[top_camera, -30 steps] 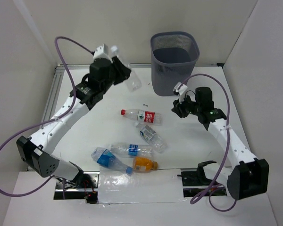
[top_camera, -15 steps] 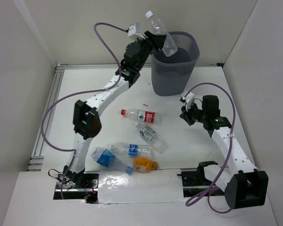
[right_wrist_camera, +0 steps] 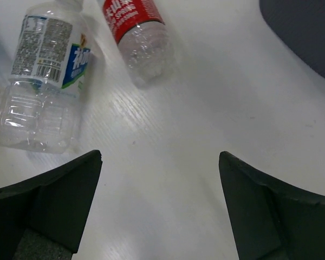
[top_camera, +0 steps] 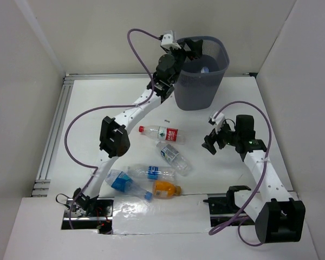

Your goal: Put the plastic bottles in the bin

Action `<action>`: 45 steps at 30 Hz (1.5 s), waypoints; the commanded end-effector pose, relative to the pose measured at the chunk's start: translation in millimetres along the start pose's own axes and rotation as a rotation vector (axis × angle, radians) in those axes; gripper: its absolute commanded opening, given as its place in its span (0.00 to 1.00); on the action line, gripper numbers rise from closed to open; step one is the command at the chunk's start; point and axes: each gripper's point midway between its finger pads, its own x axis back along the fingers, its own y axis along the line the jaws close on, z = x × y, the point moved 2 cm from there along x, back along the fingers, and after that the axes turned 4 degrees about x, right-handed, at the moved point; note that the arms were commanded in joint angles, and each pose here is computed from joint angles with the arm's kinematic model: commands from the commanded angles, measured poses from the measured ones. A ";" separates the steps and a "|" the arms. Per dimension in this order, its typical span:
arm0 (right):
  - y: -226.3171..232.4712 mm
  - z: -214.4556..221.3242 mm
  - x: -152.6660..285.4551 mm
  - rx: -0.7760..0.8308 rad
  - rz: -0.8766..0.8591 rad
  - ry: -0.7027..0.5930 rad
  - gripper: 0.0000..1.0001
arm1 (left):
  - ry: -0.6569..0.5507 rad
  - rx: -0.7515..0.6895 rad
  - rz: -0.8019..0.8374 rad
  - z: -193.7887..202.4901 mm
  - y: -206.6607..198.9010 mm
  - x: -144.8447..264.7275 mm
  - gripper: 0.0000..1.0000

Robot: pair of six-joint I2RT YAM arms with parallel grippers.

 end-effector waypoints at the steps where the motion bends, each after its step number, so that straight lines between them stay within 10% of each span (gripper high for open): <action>1: 6.0 -19.1 -9.9 0.189 -0.083 -0.150 0.95 | -0.204 -0.010 0.110 -113.3 -47.9 3.0 0.99; 7: 17.5 -49.6 -64.7 0.327 -0.253 -0.217 0.93 | -0.035 -0.172 0.016 -152.0 -46.2 62.5 0.91; 8: 19.6 -54.6 -73.9 0.343 -0.278 -0.220 0.92 | 0.006 -0.189 -0.030 -155.3 -38.2 79.1 0.83; 9: 29.0 -63.8 -92.3 0.361 -0.322 -0.219 0.91 | 0.086 -0.200 -0.161 -167.6 -10.1 134.6 0.47; 12: 29.7 -65.1 -119.4 0.376 -0.313 -0.198 0.91 | 0.234 -0.171 -0.318 -148.1 30.6 208.2 0.39; 20: 26.7 -50.0 -171.6 0.437 -0.336 -0.076 0.95 | 0.648 0.146 -0.770 -75.1 104.0 434.9 0.91; 26: 42.9 -14.4 -210.1 0.481 -0.419 0.036 0.91 | 0.786 0.313 -0.975 -45.9 110.4 518.5 0.99; 31: 47.6 -19.5 -219.4 0.440 -0.497 0.075 0.33 | 0.891 0.364 -1.110 -40.4 110.4 556.2 0.99; 36: 47.9 -97.5 -193.1 0.424 -0.553 -0.061 0.13 | 0.951 0.393 -1.192 -40.3 107.7 574.3 0.99; 45: 8.0 -330.2 -104.4 0.235 -0.318 -0.478 0.13 | 1.137 0.410 -1.399 -11.9 107.8 610.9 0.99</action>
